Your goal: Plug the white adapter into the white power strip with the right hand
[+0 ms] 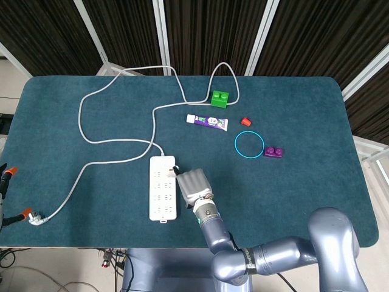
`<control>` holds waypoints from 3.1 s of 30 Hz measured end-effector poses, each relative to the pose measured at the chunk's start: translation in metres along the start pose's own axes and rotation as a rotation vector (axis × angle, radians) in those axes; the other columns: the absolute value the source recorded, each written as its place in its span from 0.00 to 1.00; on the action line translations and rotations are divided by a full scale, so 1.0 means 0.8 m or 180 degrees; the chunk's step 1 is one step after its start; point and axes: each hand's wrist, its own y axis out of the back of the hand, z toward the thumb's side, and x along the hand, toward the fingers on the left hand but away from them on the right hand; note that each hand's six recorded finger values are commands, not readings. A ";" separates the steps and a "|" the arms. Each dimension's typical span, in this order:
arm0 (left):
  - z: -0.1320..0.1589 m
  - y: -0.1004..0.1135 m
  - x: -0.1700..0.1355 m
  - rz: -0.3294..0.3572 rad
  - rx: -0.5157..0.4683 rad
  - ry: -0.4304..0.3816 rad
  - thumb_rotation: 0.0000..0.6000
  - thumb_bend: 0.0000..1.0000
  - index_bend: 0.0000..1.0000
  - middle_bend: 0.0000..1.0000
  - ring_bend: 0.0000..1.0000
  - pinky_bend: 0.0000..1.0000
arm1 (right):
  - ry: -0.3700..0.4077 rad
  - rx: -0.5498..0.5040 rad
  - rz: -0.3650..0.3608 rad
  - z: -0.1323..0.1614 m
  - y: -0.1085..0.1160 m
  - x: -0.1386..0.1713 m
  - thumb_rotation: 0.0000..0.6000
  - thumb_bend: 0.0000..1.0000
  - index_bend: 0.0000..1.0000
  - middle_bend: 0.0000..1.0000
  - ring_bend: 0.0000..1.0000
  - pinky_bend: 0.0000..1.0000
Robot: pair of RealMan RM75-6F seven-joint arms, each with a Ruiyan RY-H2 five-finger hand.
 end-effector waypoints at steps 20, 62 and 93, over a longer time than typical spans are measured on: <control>-0.001 0.002 0.000 0.0012 -0.0010 0.0010 1.00 0.10 0.13 0.00 0.00 0.00 | 0.0000 0.0036 0.0025 0.014 -0.007 -0.007 1.00 0.23 0.11 0.59 0.62 0.54; -0.005 0.004 0.001 0.0014 -0.0029 0.0037 1.00 0.10 0.13 0.00 0.00 0.00 | 0.0045 0.0164 0.0072 0.039 -0.022 -0.016 1.00 0.23 0.33 0.60 0.62 0.54; -0.005 0.004 0.001 0.0015 -0.0015 0.0038 1.00 0.10 0.13 0.00 0.00 0.00 | 0.0000 0.0201 0.0190 0.029 -0.037 -0.018 1.00 0.26 0.58 0.63 0.64 0.54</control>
